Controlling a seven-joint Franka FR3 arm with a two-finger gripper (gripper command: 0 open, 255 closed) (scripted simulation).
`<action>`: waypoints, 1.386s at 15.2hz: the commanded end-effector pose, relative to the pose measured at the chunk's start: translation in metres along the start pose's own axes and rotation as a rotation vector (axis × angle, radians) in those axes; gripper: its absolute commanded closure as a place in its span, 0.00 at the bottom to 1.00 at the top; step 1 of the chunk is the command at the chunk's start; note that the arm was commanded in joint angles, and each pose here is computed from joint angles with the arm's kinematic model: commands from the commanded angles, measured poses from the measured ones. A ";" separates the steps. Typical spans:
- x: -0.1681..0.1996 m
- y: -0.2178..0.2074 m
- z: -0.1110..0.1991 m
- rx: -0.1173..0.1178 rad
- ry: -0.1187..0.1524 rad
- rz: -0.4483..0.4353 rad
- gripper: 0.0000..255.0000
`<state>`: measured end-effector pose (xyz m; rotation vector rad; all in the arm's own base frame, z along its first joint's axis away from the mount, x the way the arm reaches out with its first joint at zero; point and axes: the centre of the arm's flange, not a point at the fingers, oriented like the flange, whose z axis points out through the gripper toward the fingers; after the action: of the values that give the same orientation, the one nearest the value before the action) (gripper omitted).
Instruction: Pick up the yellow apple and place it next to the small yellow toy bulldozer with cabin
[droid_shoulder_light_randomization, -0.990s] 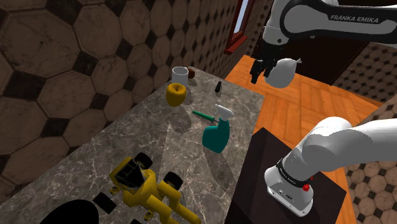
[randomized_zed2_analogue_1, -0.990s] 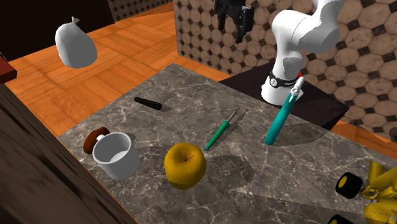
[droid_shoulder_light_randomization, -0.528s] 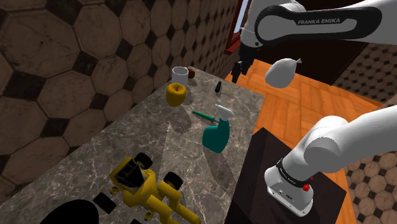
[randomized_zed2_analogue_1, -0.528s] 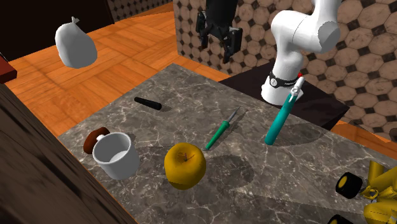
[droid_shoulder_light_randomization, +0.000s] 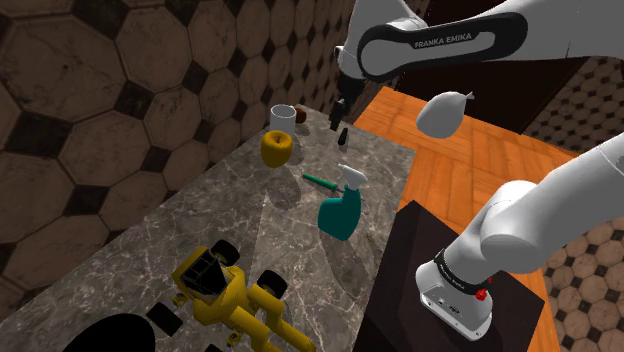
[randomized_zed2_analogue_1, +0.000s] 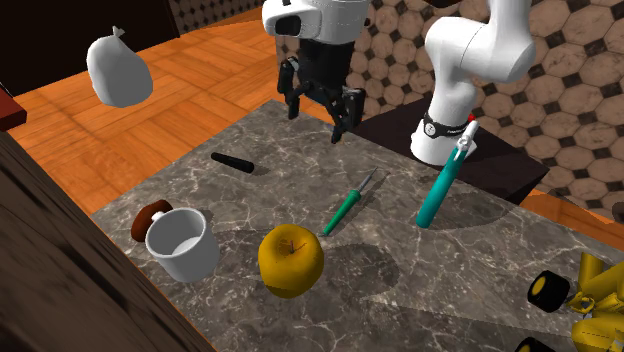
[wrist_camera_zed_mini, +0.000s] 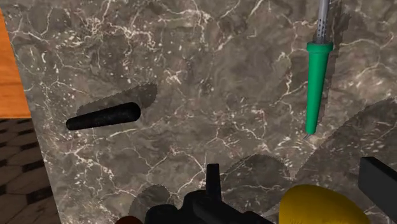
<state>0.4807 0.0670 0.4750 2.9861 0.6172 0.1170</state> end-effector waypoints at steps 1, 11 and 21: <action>0.021 -0.010 0.007 -0.004 0.022 -0.058 0.00; 0.117 -0.074 0.035 -0.023 0.126 -0.335 0.00; 0.132 -0.083 0.078 -0.026 0.138 -0.368 0.00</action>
<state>0.5754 0.1907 0.3998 2.7982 1.1553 0.3009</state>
